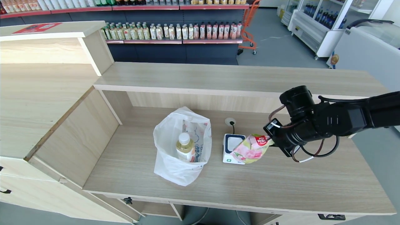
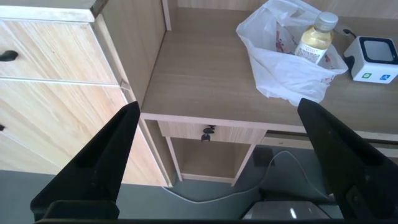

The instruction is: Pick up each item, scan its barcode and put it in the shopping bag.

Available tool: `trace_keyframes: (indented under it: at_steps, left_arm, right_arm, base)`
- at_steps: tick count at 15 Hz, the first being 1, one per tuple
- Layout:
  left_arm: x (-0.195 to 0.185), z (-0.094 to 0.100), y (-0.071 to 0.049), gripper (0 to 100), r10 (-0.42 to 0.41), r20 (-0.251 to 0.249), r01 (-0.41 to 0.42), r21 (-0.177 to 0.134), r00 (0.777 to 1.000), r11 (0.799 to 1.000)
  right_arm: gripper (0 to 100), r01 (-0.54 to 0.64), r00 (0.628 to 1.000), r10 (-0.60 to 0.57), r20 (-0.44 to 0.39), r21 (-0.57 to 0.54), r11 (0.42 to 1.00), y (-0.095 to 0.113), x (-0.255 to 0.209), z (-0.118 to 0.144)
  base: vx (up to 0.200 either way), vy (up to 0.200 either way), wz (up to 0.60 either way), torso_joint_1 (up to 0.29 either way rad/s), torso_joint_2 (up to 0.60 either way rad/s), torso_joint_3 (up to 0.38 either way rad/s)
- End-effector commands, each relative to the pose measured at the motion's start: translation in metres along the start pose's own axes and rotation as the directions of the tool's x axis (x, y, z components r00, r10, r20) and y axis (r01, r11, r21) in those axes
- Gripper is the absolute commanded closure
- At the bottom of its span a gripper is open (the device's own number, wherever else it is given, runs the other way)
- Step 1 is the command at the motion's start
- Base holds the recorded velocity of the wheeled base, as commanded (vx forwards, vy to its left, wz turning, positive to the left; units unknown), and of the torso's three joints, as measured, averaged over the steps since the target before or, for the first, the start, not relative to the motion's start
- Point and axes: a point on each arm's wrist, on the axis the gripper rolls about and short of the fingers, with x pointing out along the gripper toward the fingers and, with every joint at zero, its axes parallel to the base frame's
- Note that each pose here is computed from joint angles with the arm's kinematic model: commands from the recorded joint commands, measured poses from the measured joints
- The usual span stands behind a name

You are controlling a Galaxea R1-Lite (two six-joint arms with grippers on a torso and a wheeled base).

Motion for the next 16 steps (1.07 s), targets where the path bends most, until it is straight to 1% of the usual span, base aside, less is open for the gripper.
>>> trace_keyframes:
  at_steps: [1,5,6,11,16]
  left_arm:
    - [0.000,0.000,0.000,0,0.000,0.000,0.000,0.000,1.000,1.000]
    - [0.000,0.000,0.000,0,0.000,0.001,0.000,0.000,1.000,1.000]
    - [0.000,0.000,0.000,0,0.000,0.000,0.000,0.000,1.000,1.000]
    - [0.000,0.000,0.000,0,0.000,0.000,0.000,0.000,1.000,1.000]
    - [0.000,0.000,0.000,0,0.000,0.000,0.000,0.000,1.000,1.000]
  right_arm:
    - [100,0.030,1.000,-0.030,-0.006,-0.003,1.000,0.000,0.018,-0.003]
    - [100,0.021,1.000,-0.021,-0.008,0.018,1.000,0.007,0.025,-0.006]
    - [100,0.000,1.000,0.001,-0.006,0.041,0.999,0.014,0.025,-0.007]
    - [100,-0.029,0.999,0.030,-0.031,0.029,0.999,0.033,0.043,-0.025]
    - [100,-0.004,1.000,0.004,0.007,0.035,0.999,0.041,0.063,-0.039]
  base:
    - [0.000,0.000,0.00,0.000,0.00,0.000]
    - [0.000,0.000,0.00,0.000,0.00,0.000]
    - [0.000,0.000,0.00,0.000,0.00,0.000]
    - [0.000,0.000,0.00,0.000,0.00,0.000]
    - [0.000,0.000,0.00,0.000,0.00,0.000]
